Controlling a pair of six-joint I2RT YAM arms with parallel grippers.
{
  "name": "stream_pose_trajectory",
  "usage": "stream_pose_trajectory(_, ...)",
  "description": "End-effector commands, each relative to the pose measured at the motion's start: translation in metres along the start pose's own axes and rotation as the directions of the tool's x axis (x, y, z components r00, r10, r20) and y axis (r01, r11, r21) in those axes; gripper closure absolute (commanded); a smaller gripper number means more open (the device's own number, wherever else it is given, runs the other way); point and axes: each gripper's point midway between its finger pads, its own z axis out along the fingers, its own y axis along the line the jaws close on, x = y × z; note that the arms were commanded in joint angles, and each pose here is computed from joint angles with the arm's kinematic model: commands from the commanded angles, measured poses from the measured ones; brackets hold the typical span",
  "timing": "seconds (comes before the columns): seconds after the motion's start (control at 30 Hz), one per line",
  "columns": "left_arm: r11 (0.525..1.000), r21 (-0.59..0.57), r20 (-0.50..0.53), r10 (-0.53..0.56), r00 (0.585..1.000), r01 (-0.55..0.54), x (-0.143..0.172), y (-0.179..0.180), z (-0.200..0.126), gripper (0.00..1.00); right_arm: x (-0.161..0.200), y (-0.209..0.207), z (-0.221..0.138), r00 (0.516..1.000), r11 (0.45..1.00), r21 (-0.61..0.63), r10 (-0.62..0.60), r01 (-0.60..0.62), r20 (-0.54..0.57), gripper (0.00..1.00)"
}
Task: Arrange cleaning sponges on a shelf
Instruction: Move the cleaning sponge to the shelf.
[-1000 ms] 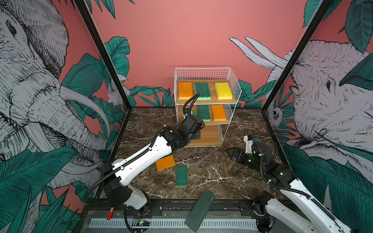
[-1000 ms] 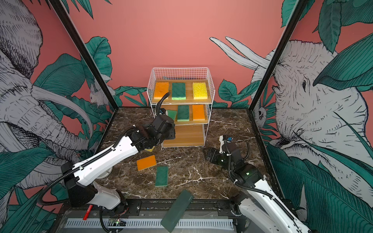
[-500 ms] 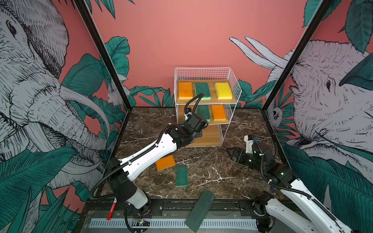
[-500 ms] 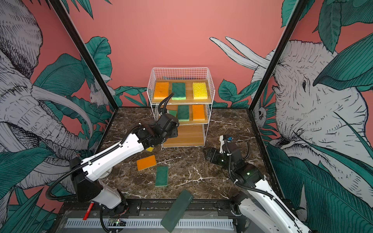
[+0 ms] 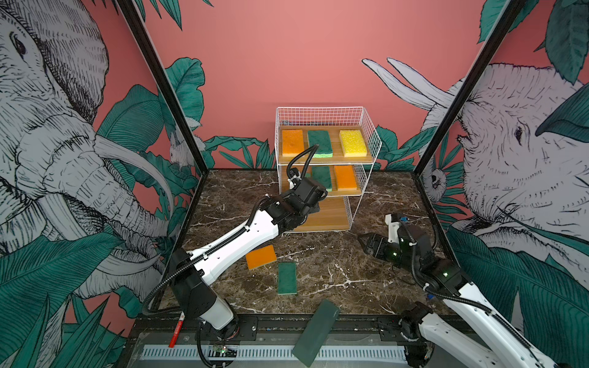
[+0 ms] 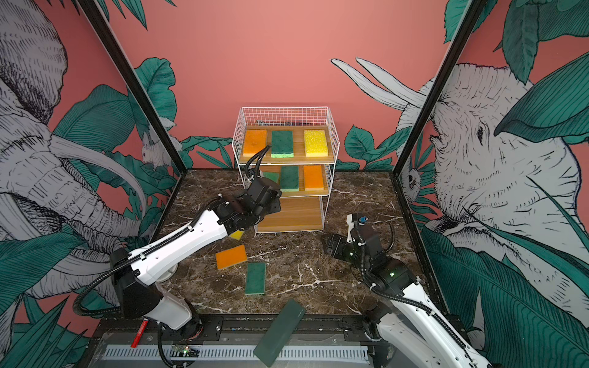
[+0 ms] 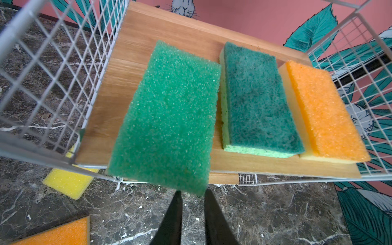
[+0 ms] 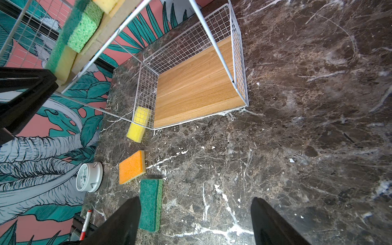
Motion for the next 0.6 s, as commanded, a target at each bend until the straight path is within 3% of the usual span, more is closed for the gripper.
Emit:
stream_pose_trajectory(0.0, 0.998, -0.015, 0.018, -0.055, 0.998, 0.056, -0.004, 0.009, 0.0, 0.79, -0.012, 0.01, -0.009, 0.999, 1.0, -0.029, -0.008, 0.009, 0.037, 0.16)
stream_pose_trajectory(0.57, 0.992, 0.064, 0.054, -0.111, 0.992, 0.108, -0.016, 0.005, -0.008, 0.8, -0.01, 0.008, -0.01, 0.999, 1.0, -0.025, -0.005, 0.006, 0.035, 0.16)
